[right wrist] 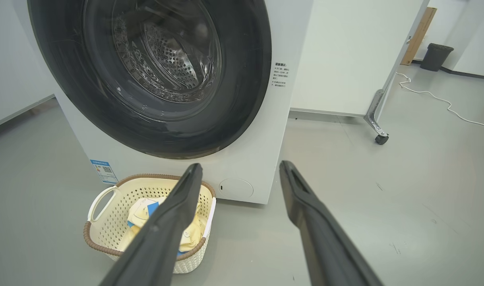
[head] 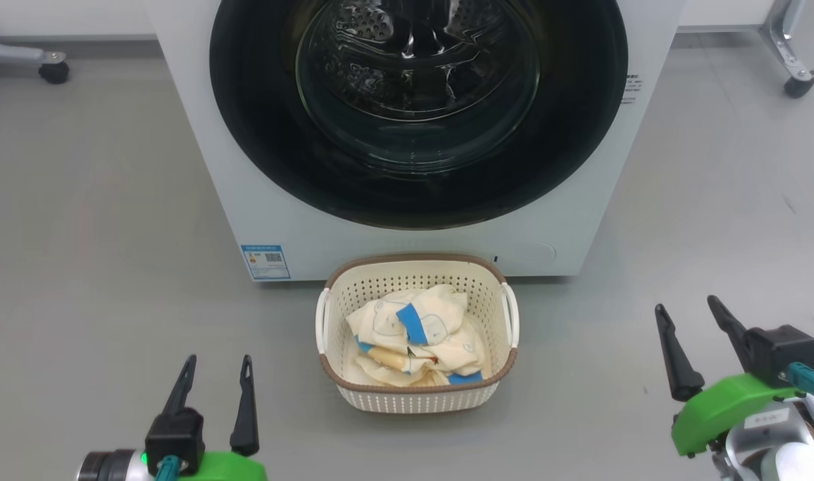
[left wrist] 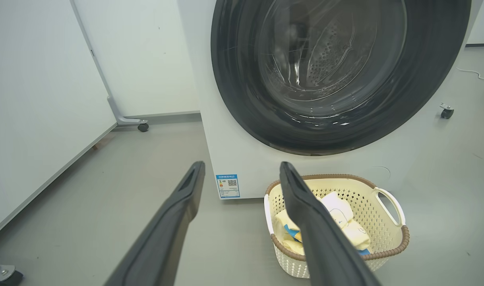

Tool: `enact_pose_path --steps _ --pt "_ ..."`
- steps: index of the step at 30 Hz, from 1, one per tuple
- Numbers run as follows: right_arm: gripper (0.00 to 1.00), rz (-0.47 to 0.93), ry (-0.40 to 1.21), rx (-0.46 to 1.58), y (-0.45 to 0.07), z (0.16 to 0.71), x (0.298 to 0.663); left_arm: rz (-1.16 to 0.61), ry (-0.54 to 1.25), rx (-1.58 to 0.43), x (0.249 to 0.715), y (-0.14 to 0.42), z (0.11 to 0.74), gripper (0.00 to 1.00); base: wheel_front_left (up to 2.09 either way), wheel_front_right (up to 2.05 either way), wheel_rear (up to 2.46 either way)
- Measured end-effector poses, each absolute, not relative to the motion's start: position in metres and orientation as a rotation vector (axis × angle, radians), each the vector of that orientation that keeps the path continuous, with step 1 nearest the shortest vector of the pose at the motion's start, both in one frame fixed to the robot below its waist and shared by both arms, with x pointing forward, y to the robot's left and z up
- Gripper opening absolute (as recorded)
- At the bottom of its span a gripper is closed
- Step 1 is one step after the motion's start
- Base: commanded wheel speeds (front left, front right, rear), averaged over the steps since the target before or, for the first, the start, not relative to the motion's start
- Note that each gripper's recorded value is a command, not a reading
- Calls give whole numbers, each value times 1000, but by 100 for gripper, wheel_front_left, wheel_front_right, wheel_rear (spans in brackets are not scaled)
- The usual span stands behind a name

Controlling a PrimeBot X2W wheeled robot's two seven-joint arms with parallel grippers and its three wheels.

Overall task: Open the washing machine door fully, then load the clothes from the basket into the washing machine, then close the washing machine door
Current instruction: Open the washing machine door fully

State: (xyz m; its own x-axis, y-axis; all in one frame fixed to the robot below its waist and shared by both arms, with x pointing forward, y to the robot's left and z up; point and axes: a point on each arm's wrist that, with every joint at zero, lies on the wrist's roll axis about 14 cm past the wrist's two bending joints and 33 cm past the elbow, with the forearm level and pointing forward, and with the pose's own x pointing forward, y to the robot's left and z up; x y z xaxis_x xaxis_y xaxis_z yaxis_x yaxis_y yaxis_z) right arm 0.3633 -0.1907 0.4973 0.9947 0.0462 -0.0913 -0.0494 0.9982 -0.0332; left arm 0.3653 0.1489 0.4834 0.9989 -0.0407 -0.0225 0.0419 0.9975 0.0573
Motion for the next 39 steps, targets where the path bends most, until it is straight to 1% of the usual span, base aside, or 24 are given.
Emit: enact_pose_path --steps 27,33,39 --pt "100 20 109 -31 -199 490 364 -66 17 40 375 141 482 100 122 122 -244" --pt "100 11 114 -33 -203 489 365 -75 -8 28 379 137 489 100 75 75 -149" --pt "100 12 104 -32 -203 492 366 -79 -11 31 380 137 489 100 33 33 -65"
